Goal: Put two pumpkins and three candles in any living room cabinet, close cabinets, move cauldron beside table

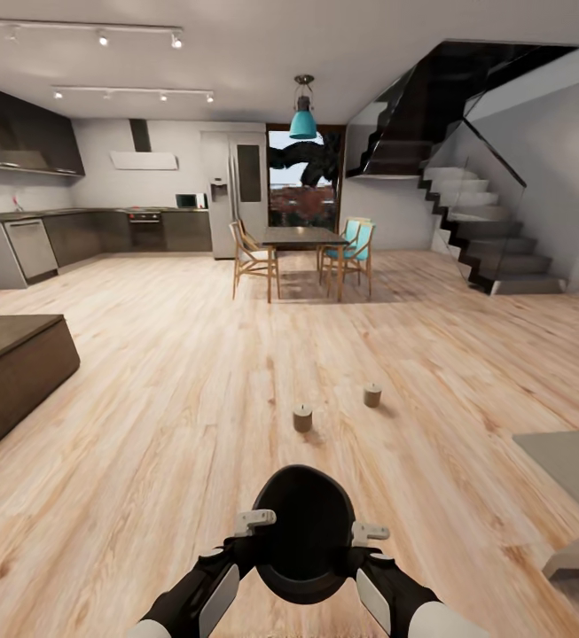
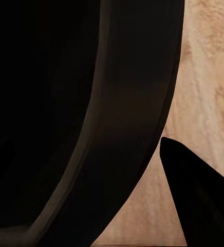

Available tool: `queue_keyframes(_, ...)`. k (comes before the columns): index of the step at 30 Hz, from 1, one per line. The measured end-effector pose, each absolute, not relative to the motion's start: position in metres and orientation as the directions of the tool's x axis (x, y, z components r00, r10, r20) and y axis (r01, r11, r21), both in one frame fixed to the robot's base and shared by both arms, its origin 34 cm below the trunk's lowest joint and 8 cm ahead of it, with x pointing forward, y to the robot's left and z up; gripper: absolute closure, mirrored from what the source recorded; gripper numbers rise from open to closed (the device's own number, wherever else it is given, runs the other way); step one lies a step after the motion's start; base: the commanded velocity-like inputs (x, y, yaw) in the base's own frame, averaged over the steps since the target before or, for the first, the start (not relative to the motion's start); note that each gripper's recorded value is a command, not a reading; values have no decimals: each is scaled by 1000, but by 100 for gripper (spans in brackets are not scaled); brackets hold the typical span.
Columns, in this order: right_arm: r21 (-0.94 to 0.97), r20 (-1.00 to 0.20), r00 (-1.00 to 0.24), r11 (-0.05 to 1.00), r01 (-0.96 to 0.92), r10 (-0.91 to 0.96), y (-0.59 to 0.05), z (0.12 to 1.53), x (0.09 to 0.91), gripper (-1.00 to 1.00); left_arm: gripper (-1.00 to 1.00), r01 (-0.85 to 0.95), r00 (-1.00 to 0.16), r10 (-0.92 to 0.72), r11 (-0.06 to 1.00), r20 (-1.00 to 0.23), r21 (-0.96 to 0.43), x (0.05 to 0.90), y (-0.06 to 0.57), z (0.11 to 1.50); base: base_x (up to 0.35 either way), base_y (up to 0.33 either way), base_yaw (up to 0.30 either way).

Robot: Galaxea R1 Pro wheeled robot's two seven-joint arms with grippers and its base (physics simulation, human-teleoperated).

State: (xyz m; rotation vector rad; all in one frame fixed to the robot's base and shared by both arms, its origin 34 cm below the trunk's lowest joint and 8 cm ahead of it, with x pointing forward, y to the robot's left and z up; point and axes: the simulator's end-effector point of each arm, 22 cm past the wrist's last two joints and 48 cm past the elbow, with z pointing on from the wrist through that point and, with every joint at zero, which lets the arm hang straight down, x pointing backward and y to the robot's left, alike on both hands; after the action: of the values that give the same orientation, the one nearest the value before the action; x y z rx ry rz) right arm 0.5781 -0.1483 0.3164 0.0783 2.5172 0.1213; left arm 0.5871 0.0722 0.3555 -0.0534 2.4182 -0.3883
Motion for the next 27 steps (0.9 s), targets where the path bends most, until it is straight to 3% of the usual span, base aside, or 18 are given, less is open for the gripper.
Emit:
queue_keyframes(6,103,-578,-812,994,29,84,-148,317,578,100,100,63,-769,-140,954,-624,-292,587,73,356,-73,162,-272)
queue_keyframes(27,105,-587,-805,994,27,84,-148,322,581,100,100,66,-762,-140,955,-632,-290,589,72,361,-2,4,-272)
